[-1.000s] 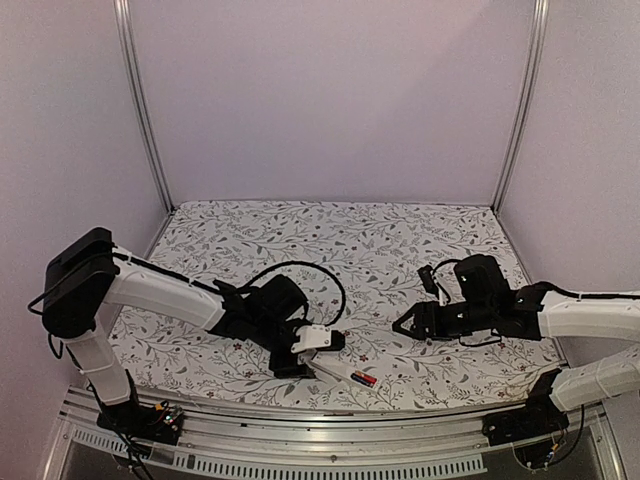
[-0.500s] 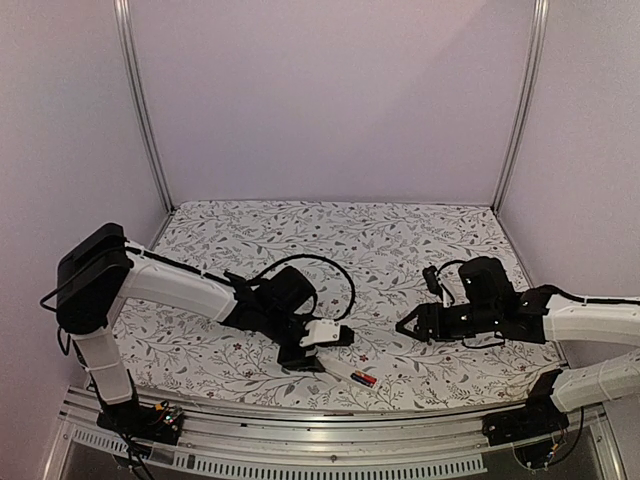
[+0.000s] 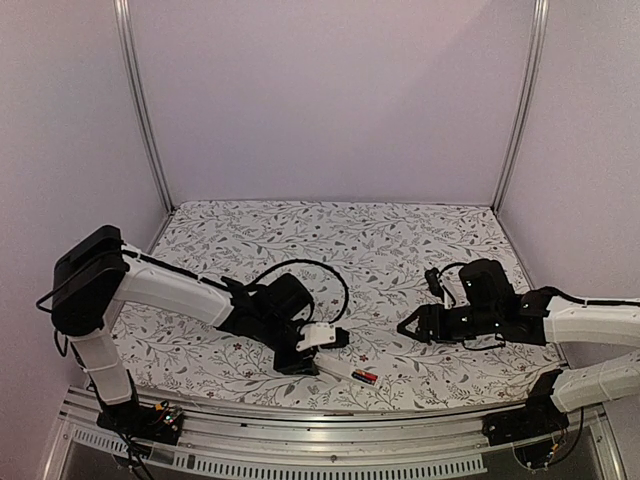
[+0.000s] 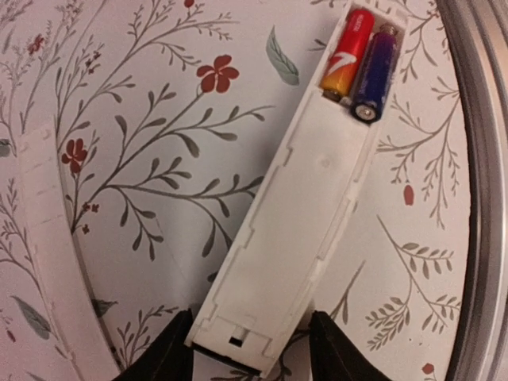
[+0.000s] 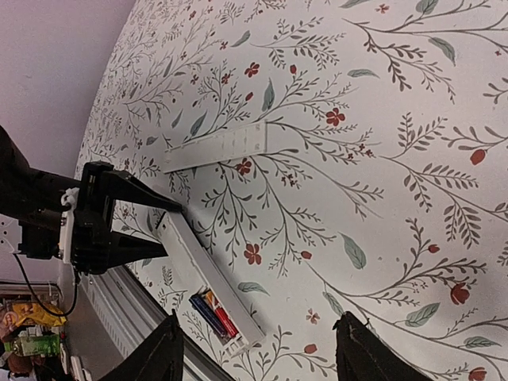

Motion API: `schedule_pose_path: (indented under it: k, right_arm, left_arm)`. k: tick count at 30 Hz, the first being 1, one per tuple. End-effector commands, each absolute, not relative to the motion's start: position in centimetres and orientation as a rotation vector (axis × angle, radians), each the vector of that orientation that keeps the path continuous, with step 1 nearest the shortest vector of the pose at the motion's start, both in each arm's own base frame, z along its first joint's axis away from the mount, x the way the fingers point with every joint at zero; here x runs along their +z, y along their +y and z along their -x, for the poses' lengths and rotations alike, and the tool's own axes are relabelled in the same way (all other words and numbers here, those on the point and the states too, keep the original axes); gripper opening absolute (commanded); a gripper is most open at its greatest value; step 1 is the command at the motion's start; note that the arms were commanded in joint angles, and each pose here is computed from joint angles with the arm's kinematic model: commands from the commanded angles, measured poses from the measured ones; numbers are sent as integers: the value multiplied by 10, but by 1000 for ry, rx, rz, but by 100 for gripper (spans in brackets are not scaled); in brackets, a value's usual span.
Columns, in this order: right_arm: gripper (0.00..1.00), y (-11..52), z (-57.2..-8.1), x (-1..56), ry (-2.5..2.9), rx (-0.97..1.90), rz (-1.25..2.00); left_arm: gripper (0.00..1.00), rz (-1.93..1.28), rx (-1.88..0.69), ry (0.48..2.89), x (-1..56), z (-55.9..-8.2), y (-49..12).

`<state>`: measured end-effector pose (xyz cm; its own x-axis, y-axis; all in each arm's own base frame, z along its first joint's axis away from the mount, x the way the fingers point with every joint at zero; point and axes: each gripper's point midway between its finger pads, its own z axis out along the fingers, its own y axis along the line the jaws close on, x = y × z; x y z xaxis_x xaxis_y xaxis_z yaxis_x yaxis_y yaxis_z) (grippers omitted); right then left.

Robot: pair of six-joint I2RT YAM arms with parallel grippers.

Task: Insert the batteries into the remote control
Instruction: Adjust the remote control without the battery cover at the center of the board.

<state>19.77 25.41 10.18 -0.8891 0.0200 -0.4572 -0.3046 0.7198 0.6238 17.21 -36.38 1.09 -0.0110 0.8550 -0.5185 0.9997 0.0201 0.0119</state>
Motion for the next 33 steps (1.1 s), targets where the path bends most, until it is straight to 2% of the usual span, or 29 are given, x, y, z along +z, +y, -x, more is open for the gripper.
schedule_pose_path:
  k: [1,12,21,33]
  right_arm:
    - [64,252,-196,95,2510,985,198]
    - [64,250,-192,92,2529,971,183]
    - [63,244,-184,82,2605,898,130]
    - [62,262,-178,83,2686,852,162]
  left_arm:
    - [49,-1853,-525,1946,18,-166,-364]
    - [50,-1835,-579,1978,24,-147,-365]
    - [49,-1742,-512,2067,22,-145,-364]
    - [51,-1709,-586,2017,33,-131,-375]
